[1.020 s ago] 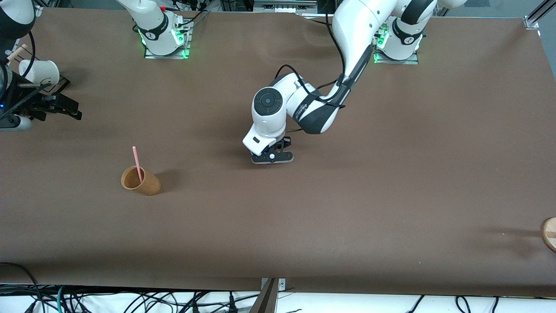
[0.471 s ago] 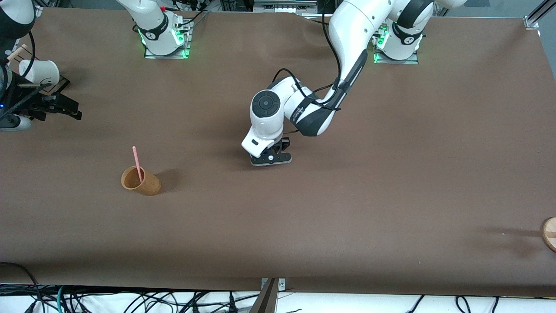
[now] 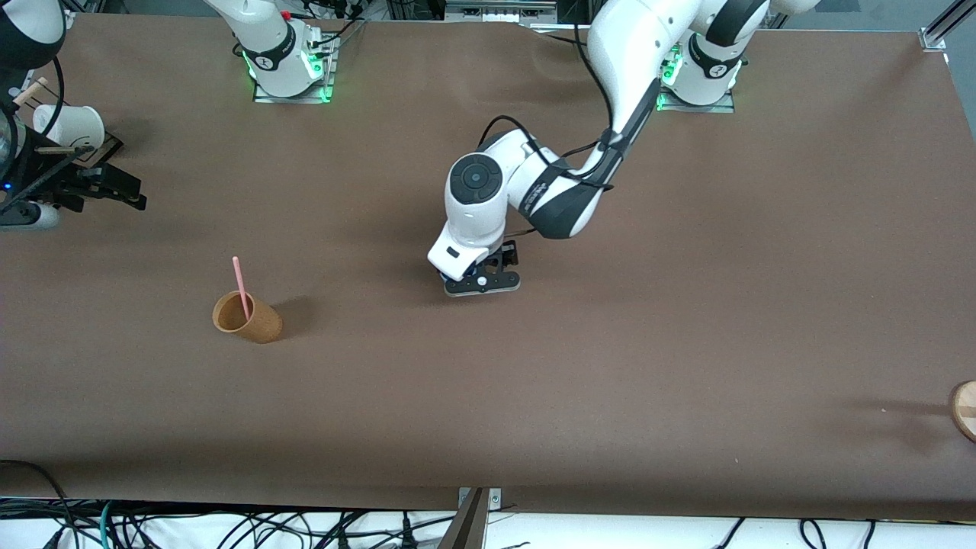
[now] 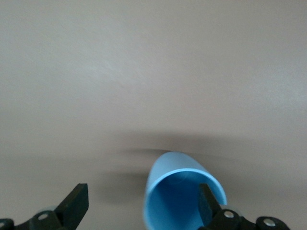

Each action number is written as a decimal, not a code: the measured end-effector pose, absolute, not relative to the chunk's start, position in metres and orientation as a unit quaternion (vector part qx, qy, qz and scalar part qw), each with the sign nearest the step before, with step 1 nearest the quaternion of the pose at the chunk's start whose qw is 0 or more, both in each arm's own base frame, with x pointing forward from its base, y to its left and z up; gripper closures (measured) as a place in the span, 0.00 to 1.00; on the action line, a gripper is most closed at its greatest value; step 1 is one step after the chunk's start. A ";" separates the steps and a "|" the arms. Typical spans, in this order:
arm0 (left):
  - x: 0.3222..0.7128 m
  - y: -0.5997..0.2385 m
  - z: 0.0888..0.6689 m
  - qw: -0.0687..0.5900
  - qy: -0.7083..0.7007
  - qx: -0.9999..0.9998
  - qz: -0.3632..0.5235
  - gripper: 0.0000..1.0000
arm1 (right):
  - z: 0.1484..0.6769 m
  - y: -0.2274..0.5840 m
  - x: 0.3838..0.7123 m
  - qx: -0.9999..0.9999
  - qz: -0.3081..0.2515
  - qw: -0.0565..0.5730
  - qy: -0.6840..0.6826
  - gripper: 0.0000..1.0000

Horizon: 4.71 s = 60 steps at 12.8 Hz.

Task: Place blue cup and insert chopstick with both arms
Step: 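Lift the blue cup and carry it toward the table's middle, then set the blue cup down while the right gripper reaches the chopstick, then withdraw the left gripper while the right gripper lowers over the chopstick, then grasp the pink chopstick with the right gripper and pull it out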

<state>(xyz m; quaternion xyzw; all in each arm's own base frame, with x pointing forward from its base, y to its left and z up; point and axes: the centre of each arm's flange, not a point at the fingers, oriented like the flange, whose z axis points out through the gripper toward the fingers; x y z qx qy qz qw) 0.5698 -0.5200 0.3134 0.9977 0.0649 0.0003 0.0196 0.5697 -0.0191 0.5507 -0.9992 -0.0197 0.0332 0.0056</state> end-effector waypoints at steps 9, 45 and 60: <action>0.620 -0.317 0.548 0.012 -0.016 1.000 0.007 0.00 | 0.458 0.029 0.621 -0.995 0.087 -0.007 0.052 0.00; 0.579 -0.043 0.573 0.025 -0.043 0.998 -0.041 0.00 | 0.318 0.032 0.656 -0.972 0.137 0.029 0.187 0.38; 0.591 -0.044 0.576 0.026 -0.043 0.998 -0.031 0.00 | 0.352 0.038 0.663 -0.975 0.170 0.032 0.141 0.92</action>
